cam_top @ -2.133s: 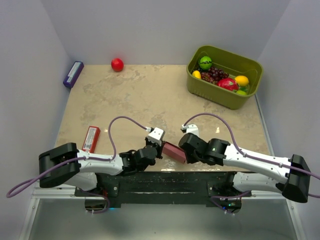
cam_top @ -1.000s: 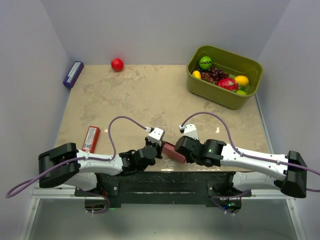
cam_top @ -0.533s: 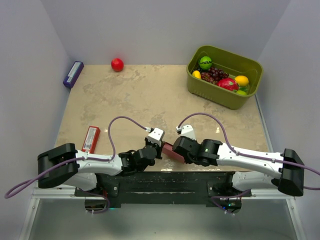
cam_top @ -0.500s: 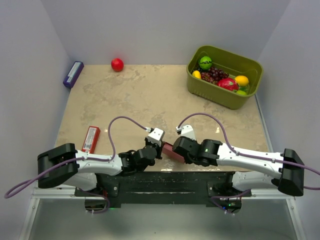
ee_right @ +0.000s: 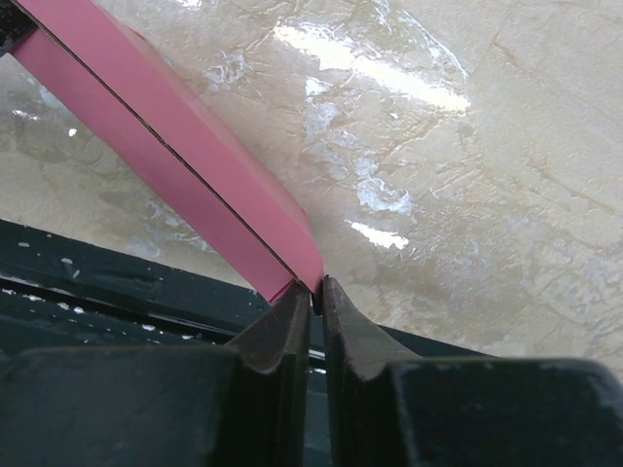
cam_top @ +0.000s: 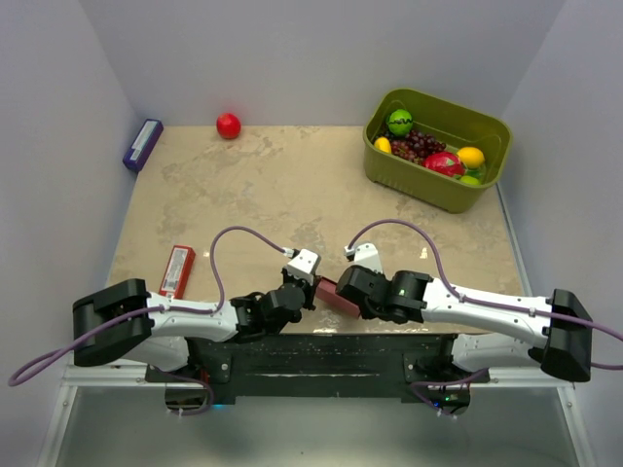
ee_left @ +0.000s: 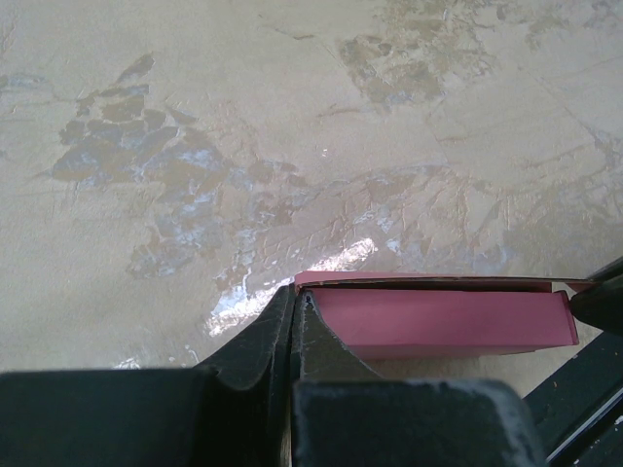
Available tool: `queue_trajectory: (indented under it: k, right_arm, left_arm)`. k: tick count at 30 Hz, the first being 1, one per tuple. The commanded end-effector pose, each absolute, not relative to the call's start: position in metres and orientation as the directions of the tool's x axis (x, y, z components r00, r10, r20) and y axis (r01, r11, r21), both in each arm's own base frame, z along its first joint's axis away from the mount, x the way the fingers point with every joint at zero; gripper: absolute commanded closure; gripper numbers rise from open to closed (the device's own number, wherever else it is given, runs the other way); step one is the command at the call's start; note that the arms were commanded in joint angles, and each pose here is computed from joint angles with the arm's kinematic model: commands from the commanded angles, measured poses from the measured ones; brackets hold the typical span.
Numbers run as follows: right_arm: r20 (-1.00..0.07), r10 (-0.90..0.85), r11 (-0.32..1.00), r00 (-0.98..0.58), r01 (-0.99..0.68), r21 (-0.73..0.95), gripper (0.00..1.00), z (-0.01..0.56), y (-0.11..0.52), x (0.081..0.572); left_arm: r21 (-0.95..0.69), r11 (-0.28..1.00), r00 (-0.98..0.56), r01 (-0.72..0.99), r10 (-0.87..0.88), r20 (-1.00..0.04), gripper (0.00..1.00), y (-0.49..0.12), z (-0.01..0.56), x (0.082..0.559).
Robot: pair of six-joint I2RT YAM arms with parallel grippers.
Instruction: Fold the paper box
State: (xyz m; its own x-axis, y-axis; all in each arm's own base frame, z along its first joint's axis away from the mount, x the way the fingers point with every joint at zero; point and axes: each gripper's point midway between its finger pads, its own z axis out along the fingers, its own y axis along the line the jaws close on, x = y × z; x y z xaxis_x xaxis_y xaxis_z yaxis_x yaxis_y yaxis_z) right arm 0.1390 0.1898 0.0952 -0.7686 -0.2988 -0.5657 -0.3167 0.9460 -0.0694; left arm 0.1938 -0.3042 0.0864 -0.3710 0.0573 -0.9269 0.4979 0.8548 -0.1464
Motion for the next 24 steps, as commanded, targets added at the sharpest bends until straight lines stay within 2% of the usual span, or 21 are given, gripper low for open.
queue_trajectory:
  k: [1, 5, 10, 15, 20, 21, 22, 23, 24]
  right_arm:
    - [-0.576, -0.276, 0.955, -0.769, -0.289, -0.071, 0.91, 0.101, 0.19, 0.141]
    - [-0.568, -0.283, 0.951, -0.773, -0.302, -0.063, 1.0, 0.1, 0.192, 0.139]
    - [-0.57, -0.29, 0.949, -0.768, -0.308, -0.068, 1.0, 0.099, 0.193, 0.14]
    - [-0.626, -0.238, 0.949, -0.743, -0.315, 0.012, 1.0, 0.112, 0.197, 0.141]
    - [-0.605, -0.231, 0.951, -0.762, -0.309, 0.026, 1.0, 0.111, 0.196, 0.136]
    - [-0.607, -0.216, 0.954, -0.765, -0.297, 0.034, 0.97, 0.113, 0.195, 0.135]
    - [-0.609, -0.211, 0.957, -0.764, -0.289, 0.031, 0.86, 0.115, 0.193, 0.136]
    - [-0.612, -0.209, 0.957, -0.763, -0.288, 0.032, 0.67, 0.118, 0.193, 0.136]
    - [-0.618, -0.201, 0.958, -0.76, -0.284, 0.038, 0.57, 0.122, 0.192, 0.136]
  left_arm:
    - [0.049, 0.84, -0.461, 0.54, 0.345, -0.818, 1.0, -0.259, 0.016, 0.168]
    - [0.052, 0.838, -0.458, 0.543, 0.347, -0.818, 1.0, -0.259, 0.016, 0.169]
    - [0.057, 0.832, -0.453, 0.552, 0.357, -0.817, 1.0, -0.261, 0.016, 0.168]
    - [0.06, 0.829, -0.457, 0.557, 0.365, -0.811, 1.0, -0.261, 0.012, 0.166]
    - [0.058, 0.825, -0.456, 0.563, 0.368, -0.811, 1.0, -0.264, 0.011, 0.165]
    - [0.057, 0.825, -0.455, 0.563, 0.367, -0.811, 1.0, -0.264, 0.012, 0.165]
    - [0.058, 0.824, -0.455, 0.564, 0.368, -0.811, 1.0, -0.264, 0.011, 0.164]
    - [0.057, 0.824, -0.455, 0.564, 0.367, -0.811, 1.0, -0.265, 0.012, 0.165]
    - [0.057, 0.823, -0.454, 0.565, 0.368, -0.811, 1.0, -0.265, 0.012, 0.164]
